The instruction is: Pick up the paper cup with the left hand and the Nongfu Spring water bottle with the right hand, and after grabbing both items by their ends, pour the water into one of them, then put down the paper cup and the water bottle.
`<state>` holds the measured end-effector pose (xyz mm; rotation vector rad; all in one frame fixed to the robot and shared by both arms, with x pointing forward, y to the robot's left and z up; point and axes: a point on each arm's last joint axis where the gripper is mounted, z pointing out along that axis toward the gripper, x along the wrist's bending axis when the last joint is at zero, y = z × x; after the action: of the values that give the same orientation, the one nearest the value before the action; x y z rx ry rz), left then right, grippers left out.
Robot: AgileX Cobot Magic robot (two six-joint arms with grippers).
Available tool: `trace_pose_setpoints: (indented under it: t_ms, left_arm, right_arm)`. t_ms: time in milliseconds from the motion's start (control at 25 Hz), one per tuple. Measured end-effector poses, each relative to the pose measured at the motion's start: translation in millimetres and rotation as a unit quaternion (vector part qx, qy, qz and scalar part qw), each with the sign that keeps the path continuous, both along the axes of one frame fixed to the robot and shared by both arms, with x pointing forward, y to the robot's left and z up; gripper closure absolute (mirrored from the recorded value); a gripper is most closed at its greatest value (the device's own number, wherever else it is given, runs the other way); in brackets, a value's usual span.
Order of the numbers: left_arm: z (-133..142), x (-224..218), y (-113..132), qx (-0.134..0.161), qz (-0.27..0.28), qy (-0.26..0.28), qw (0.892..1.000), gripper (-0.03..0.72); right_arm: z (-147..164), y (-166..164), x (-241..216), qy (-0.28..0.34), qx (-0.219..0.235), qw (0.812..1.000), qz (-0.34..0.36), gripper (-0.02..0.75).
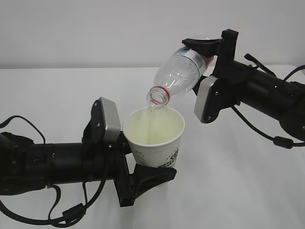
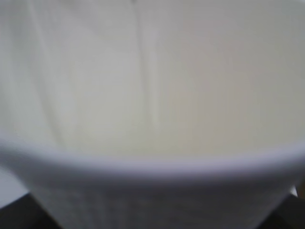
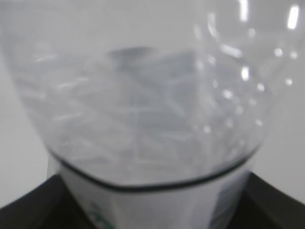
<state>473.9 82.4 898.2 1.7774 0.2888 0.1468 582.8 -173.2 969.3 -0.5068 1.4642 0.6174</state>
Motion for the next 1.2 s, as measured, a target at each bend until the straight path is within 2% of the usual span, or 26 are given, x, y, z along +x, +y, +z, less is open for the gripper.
trace_pose_setpoints:
  t_ms: [1200]
  left_arm:
    - [0.0,0.0,0.0,0.000,0.000,0.000,1.000,0.124]
  right_arm:
    - [0.0,0.0,0.0,-0.008,-0.009,1.000,-0.001,0.206]
